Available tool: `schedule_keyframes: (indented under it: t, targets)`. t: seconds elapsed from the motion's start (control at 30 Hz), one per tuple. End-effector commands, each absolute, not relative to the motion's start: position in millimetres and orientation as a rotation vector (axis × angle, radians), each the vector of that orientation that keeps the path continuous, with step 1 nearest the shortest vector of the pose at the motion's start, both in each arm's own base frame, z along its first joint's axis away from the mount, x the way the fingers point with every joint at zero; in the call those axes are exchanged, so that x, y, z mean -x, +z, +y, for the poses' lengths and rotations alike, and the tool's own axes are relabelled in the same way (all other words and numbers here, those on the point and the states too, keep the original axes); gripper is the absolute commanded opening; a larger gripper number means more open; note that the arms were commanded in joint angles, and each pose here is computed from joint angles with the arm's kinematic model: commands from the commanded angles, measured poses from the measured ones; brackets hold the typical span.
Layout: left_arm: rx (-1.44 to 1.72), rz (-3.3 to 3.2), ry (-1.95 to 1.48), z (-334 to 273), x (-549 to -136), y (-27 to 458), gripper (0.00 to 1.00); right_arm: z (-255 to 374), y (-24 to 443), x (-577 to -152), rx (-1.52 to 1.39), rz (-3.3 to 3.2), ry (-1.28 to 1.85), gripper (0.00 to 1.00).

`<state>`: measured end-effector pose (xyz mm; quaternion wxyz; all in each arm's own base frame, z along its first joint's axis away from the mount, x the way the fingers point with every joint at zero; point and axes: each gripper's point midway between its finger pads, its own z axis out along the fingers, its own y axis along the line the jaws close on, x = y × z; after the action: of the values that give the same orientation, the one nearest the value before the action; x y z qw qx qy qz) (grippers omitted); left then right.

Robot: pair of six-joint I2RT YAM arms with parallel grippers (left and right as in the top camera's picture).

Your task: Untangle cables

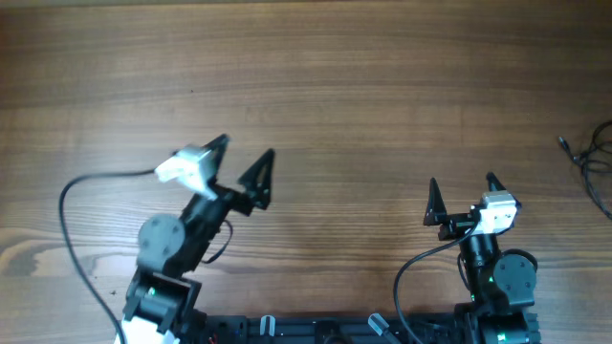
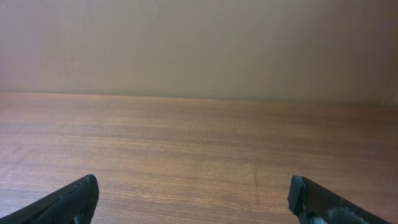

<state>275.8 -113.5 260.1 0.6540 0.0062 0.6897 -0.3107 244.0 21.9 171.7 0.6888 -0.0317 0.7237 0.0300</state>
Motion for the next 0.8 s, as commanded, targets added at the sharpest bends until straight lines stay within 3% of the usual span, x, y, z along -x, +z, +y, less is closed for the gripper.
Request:
schedule_keyframes:
  t: [0.0,0.27,0.77]
  targets:
    - [0.074,1.484,-0.655,-82,-270,258,1.00,23,175,-243,0.063,1.606,0.084,1.00]
    - [0.146,1.326,-0.545,-40,-249,270,1.00,23,175,-243,0.063,1.606,0.084,1.00]
    - [0.289,1.383,-0.417,-6,-244,217,1.00,23,175,-243,0.063,1.606,0.084,1.00]
